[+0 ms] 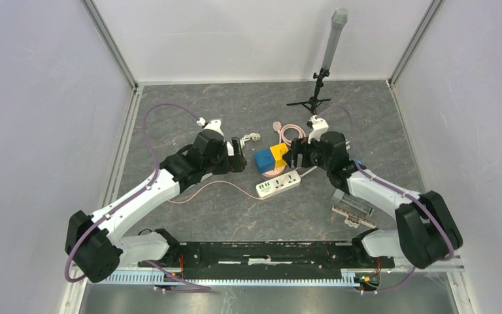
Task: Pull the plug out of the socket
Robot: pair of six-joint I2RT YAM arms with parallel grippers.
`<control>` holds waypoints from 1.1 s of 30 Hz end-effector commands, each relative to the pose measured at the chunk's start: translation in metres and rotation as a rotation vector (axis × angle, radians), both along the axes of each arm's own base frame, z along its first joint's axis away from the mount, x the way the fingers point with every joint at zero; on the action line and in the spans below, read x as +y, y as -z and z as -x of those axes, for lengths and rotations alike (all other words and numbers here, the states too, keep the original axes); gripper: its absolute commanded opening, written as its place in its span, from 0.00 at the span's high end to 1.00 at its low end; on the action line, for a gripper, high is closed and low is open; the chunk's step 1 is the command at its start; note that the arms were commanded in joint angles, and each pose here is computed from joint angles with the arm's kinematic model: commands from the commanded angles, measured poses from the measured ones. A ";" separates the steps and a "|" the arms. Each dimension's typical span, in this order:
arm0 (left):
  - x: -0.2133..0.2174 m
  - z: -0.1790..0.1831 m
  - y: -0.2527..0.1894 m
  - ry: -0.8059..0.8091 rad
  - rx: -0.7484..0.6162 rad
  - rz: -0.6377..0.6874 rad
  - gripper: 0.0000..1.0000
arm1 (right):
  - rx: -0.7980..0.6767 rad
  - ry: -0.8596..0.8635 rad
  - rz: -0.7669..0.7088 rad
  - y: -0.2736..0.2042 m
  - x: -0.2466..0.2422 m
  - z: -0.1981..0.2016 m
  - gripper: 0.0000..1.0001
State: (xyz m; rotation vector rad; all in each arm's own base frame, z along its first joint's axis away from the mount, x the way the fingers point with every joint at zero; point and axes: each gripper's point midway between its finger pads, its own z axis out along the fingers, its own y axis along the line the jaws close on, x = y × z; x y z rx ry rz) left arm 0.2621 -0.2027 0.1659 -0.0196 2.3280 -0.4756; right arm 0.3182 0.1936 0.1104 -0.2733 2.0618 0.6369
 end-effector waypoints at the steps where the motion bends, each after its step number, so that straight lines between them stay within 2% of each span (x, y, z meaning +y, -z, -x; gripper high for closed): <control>1: -0.026 -0.004 -0.006 0.014 0.025 0.126 0.00 | -0.028 0.086 0.040 -0.016 0.006 -0.036 0.16; 6: -0.039 -0.012 0.006 0.012 0.066 0.173 0.00 | -0.036 0.076 -0.044 -0.011 0.027 -0.037 0.25; 9: -0.040 -0.020 0.009 0.002 0.099 0.205 0.00 | 0.000 0.055 -0.102 -0.006 0.040 -0.033 0.36; 12: -0.036 -0.028 0.011 -0.016 0.119 0.234 0.00 | 0.044 0.058 -0.141 0.000 0.049 -0.024 0.42; 16: -0.031 -0.032 0.018 -0.032 0.134 0.231 0.00 | 0.184 0.097 -0.155 0.018 0.057 -0.005 0.48; 21: -0.034 -0.034 0.030 -0.029 0.153 0.234 0.00 | 0.230 0.100 -0.160 0.024 0.074 0.014 0.49; 24: -0.035 -0.036 0.038 -0.034 0.176 0.221 0.00 | 0.173 0.090 -0.139 0.011 0.076 0.008 0.42; 27: -0.036 -0.037 0.046 -0.031 0.203 0.196 0.03 | -0.013 0.066 -0.034 -0.023 0.062 -0.013 0.25; 31: -0.034 -0.038 0.051 -0.034 0.211 0.170 0.04 | -0.311 -0.105 0.187 -0.084 0.058 -0.032 0.09; 33: -0.034 -0.040 0.051 -0.034 0.209 0.168 0.04 | -0.423 -0.314 0.271 -0.098 0.073 -0.024 0.07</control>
